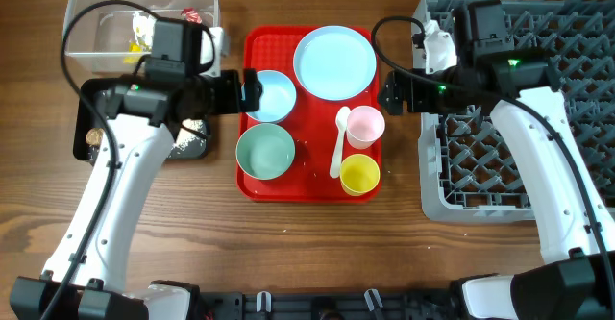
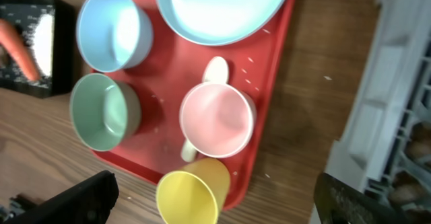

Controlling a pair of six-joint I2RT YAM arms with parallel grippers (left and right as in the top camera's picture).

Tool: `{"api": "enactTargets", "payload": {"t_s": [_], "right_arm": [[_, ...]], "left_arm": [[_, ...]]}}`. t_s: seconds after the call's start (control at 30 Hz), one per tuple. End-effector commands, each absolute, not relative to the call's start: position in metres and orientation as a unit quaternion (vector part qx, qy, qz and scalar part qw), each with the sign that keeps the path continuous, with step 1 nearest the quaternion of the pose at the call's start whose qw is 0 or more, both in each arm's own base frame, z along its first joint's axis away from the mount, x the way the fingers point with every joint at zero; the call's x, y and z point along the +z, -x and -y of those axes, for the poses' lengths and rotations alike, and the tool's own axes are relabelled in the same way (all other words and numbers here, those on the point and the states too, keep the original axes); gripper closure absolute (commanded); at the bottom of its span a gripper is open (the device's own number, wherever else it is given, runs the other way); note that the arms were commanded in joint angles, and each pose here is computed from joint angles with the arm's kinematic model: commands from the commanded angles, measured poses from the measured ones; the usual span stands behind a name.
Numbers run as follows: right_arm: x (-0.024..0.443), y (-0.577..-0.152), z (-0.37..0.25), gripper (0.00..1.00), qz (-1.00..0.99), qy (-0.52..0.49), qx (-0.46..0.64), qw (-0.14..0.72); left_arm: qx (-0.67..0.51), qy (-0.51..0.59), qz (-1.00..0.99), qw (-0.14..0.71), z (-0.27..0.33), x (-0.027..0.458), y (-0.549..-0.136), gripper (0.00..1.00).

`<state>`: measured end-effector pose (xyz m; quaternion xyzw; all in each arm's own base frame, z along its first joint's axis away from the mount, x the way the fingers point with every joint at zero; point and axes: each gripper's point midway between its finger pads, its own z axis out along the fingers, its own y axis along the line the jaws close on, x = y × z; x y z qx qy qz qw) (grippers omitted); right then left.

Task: Sort waste into correct bins and load items into the dishwasher rack
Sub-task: 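Reach the right gripper to the green cup and grasp its rim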

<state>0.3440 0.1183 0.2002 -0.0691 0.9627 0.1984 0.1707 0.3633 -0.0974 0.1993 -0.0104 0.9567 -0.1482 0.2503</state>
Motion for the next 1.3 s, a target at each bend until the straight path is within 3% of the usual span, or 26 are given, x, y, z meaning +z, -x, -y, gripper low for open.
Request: {"api": "enactTargets", "payload": {"t_s": [0.0,0.27,0.47,0.73,1.03,1.27], "right_arm": [[0.206,-0.34,-0.149,0.05,-0.951,0.1,0.235,0.172],[0.221,-0.323,-0.235,0.05,-0.922,0.19,0.272,0.201],[0.219,-0.313,-0.282,0.05,-0.916,0.206,0.263,0.22],[0.156,-0.306,-0.317,0.13,-0.942,0.194,0.22,0.165],[0.083,-0.309,-0.314,0.28,-0.974,0.127,0.161,0.097],[0.041,-0.31,-0.307,0.34,-0.985,0.106,0.121,0.065]], "left_arm": [[-0.112,0.052,-0.953,0.277,0.057,0.203,-0.379,0.0],[-0.078,0.164,-0.933,0.31,-0.037,0.21,-0.391,0.0],[-0.064,0.207,-0.928,0.304,-0.071,0.207,-0.382,0.0],[-0.062,0.213,-0.926,0.305,-0.076,0.207,-0.381,0.0],[-0.062,0.213,-0.926,0.305,-0.076,0.207,-0.381,0.0],[-0.062,0.213,-0.926,0.305,-0.076,0.207,-0.381,0.0]]}}
